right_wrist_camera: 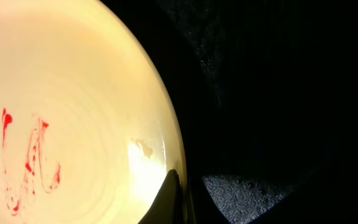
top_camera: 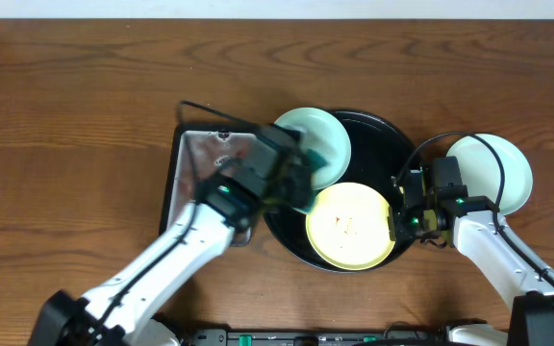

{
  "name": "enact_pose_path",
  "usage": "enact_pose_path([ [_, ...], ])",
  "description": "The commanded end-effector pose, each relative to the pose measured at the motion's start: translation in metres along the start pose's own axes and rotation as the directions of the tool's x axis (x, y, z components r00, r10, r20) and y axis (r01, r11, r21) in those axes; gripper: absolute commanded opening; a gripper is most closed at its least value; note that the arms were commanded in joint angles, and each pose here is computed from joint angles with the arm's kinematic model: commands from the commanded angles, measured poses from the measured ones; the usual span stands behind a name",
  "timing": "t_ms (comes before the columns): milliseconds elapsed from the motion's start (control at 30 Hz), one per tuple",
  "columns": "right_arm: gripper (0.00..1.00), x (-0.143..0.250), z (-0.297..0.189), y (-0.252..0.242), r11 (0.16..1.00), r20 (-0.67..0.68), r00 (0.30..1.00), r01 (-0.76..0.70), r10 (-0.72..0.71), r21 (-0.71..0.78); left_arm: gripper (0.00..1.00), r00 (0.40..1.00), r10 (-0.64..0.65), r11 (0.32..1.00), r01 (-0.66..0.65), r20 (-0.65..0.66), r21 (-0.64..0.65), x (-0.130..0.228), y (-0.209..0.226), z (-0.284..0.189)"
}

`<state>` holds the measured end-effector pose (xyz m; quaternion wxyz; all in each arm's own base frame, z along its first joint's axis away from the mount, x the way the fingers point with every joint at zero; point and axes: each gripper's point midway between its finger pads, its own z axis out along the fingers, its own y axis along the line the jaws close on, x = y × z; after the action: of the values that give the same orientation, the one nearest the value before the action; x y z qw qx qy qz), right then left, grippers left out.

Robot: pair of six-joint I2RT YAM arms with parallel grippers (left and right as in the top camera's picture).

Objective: Clean dirty plates on tray and stack at the side
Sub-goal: 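Scrub the yellow plate with the sponge while the right gripper holds it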

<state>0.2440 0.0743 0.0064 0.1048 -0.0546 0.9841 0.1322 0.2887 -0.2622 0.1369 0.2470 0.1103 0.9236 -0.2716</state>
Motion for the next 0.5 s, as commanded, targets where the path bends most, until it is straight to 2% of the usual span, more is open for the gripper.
enact_pose_path([
  [0, 0.01, 0.010, 0.005, 0.002, 1.000, -0.028, 1.000, 0.010, -0.010, 0.001, 0.07, 0.995, -0.081, 0.995, 0.085, -0.059, 0.058, 0.020, -0.031, 0.031],
  [233, 0.01, 0.008, 0.005, 0.002, 1.000, -0.020, 1.000, 0.012, -0.012, 0.000, 0.07, 0.981, -0.128, 0.986, 0.141, -0.149, 0.084, 0.061, -0.060, 0.085],
  [467, 0.01, 0.008, 0.005, 0.002, 1.000, -0.020, 1.000, 0.012, -0.012, 0.000, 0.07, 0.965, -0.119, 0.993, 0.119, -0.232, -0.012, 0.097, -0.042, 0.107],
])
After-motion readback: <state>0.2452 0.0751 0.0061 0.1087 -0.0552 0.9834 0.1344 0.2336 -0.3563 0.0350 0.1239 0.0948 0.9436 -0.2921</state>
